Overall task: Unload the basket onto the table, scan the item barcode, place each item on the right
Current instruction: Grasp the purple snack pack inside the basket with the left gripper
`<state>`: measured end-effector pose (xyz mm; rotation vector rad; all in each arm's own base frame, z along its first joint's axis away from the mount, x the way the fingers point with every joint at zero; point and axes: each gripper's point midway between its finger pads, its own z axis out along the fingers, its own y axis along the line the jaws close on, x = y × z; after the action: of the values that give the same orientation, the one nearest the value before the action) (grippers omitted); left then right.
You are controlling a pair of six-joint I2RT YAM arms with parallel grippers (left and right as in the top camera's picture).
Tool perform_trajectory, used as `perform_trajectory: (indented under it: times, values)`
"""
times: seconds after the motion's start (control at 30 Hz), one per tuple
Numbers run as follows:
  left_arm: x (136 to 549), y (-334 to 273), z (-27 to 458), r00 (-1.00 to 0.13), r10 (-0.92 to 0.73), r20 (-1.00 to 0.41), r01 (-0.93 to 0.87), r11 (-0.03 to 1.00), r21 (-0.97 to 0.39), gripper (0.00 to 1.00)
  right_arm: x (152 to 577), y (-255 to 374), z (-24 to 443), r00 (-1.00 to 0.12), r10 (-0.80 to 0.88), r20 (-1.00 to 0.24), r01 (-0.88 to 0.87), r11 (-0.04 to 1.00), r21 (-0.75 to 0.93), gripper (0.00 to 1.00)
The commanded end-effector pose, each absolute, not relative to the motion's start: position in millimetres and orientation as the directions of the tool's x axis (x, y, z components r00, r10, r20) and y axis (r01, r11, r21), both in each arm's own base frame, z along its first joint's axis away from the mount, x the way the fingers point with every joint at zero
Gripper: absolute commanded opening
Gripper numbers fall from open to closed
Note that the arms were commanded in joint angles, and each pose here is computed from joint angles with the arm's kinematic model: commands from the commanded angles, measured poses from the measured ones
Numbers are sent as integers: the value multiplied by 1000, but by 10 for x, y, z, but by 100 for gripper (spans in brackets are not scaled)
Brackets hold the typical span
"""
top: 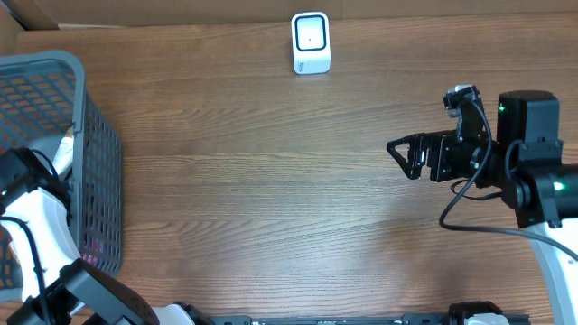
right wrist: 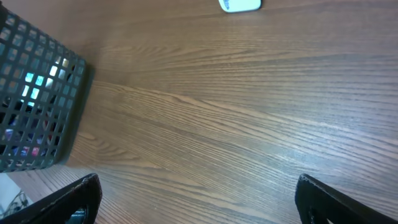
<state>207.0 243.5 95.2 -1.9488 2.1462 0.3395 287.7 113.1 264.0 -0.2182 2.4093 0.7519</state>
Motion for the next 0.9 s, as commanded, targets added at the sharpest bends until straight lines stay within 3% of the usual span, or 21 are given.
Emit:
perform_trajectory:
  times: [0.0,0.07,0.17,0.27,0.37,0.4,0.53,0.63,0.73,0.87]
  values:
    - [2023,2455,877,-92,-940,-329,-996,85,36,93,2910,1163,2673,-808,13,-589,-330,818,471,100]
    - [2034,2451,877,-91,-941,-327,-996,86,30,78,2919,1163,2648,-814,13,-581,-326,819,473,100]
    - [2040,2456,879,-91,-940,-329,-996,86,27,45,2927,1164,2631,-817,12,-576,-323,819,475,100]
    - [2043,2460,880,-90,-939,-331,-996,86,26,30,2928,1164,2632,-817,12,-577,-323,819,475,100]
    - [2037,2457,879,-91,-940,-330,-996,86,29,29,2928,1164,2632,-817,12,-577,-323,819,475,100]
    - [2037,2456,877,-91,-940,-329,-996,86,29,32,2930,1164,2634,-816,12,-578,-324,819,474,100]
    - [2020,2450,860,-93,-940,-328,-996,86,36,66,2937,1165,2639,-814,13,-581,-325,819,473,100]
    - [1974,2465,782,-97,-938,-333,-995,79,65,80,2940,1165,2641,-813,13,-582,-326,819,473,100]
    - [1936,2446,647,-105,-944,-312,-993,79,93,81,2941,1165,2642,-812,13,-583,-326,819,473,100]
    - [1914,2424,493,-115,-954,-275,-988,83,126,68,2958,1166,2656,-806,13,-591,-331,818,470,100]
